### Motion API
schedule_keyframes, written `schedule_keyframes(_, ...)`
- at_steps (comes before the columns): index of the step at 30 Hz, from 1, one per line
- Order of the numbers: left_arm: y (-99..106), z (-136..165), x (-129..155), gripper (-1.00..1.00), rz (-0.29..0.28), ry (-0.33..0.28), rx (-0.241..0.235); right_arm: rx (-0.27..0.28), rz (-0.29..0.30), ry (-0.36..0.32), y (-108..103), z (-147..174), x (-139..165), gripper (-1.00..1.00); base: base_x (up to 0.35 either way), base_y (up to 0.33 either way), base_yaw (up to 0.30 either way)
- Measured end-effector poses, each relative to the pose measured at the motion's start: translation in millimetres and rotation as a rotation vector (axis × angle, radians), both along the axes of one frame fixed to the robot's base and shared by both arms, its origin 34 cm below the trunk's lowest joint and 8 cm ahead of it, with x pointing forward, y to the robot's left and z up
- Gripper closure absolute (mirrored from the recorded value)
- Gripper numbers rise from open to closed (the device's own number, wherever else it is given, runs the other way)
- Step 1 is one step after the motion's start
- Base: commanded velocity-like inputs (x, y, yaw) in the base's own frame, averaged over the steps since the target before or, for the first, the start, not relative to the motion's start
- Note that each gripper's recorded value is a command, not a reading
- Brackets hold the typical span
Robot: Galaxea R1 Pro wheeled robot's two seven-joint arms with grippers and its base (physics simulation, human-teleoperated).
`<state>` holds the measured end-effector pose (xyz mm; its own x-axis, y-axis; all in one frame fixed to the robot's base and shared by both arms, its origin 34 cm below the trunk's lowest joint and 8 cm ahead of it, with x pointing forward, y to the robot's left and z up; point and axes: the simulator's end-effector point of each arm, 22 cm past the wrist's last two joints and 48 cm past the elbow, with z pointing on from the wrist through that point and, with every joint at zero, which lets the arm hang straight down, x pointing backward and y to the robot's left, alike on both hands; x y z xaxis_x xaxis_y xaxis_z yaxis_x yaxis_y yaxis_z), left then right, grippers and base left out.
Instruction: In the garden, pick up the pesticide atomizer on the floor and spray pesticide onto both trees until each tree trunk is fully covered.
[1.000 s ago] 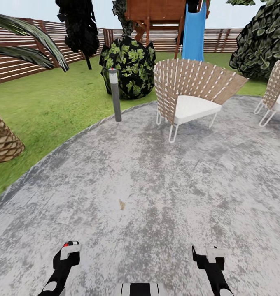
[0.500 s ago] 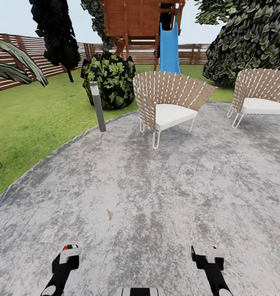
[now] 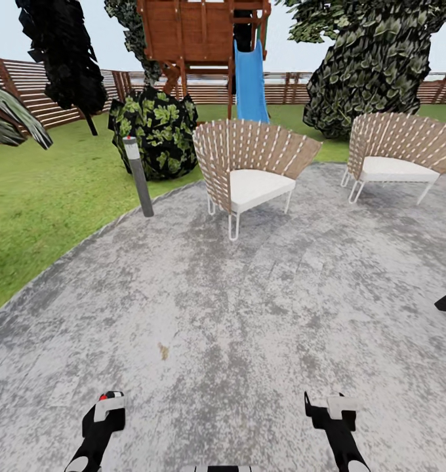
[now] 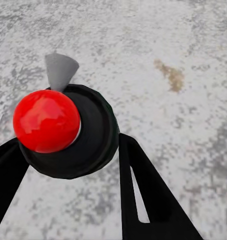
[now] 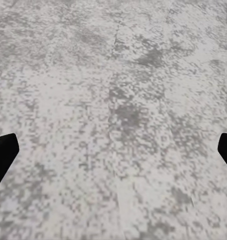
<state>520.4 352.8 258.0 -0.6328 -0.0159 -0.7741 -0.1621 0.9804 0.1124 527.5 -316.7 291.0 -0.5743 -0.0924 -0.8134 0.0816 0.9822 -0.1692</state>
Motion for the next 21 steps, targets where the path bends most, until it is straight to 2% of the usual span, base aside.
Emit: schedule_keyframes(21, 1.7, 39.3, -5.5, 1.00, 0.006, 0.034, -0.001, 0.000, 0.000, -0.010, -0.6, 51.6, 14.0, -1.00, 0.000, 0.000, -0.234)
